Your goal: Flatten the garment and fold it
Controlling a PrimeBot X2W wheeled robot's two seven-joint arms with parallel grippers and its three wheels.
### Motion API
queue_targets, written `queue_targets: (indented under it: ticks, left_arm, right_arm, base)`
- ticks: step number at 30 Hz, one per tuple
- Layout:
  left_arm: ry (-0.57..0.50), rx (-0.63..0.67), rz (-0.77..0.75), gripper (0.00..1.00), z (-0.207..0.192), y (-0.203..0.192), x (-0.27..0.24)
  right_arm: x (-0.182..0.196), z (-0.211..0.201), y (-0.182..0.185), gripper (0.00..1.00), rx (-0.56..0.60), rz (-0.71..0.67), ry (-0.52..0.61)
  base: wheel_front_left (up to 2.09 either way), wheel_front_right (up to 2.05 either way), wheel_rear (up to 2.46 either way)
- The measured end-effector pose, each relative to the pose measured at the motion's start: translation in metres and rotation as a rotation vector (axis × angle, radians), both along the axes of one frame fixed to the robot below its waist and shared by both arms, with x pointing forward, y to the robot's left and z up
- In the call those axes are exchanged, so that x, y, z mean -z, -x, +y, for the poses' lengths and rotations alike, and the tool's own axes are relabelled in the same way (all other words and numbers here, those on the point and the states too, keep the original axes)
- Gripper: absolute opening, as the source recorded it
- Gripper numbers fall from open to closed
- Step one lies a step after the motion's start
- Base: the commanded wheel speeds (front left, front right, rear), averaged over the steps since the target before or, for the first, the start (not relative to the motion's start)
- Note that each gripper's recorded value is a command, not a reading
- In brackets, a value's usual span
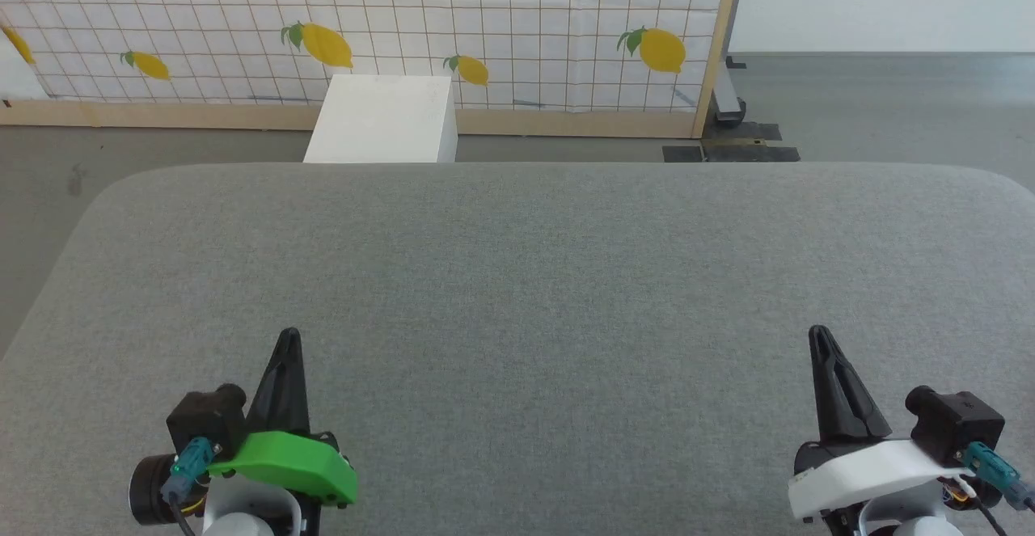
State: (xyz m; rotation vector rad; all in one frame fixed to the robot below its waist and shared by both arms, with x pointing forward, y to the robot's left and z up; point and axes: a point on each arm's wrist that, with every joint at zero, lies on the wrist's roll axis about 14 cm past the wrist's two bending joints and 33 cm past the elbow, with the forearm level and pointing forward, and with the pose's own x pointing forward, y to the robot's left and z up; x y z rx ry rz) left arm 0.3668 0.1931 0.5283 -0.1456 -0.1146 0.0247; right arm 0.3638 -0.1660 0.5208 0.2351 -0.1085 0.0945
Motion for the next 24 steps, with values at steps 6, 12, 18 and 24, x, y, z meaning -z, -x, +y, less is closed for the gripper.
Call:
queue_targets:
  ticks: [6, 12, 18, 24]
  left_arm:
    - [-0.019, 0.004, 0.003, 0.0, -0.0012, -0.0009, -0.0007]
    - [-0.031, 0.012, 0.005, 0.0, -0.0032, -0.0019, -0.0021]
    - [-0.036, 0.012, 0.007, 0.0, -0.0037, -0.0028, -0.0032]
    - [-0.037, 0.01, 0.011, 0.0, -0.0047, -0.0036, -0.0034]
  right_arm:
    - [-0.0004, 0.0007, -0.0004, 0.0, -0.004, 0.004, 0.015]
    - [-0.0003, 0.0013, -0.0009, 0.0, -0.007, 0.011, 0.027]
    - [-0.0005, 0.0018, -0.0013, 0.0, -0.011, 0.016, 0.042]
    - [-0.0005, 0.0024, -0.0017, 0.0, -0.014, 0.022, 0.055]
  base:
    - [0.0, 0.0, 0.0]
    - [0.0, 0.0, 0.0]
    - [0.0, 0.0, 0.0]
    - [0.0, 0.0, 0.0]
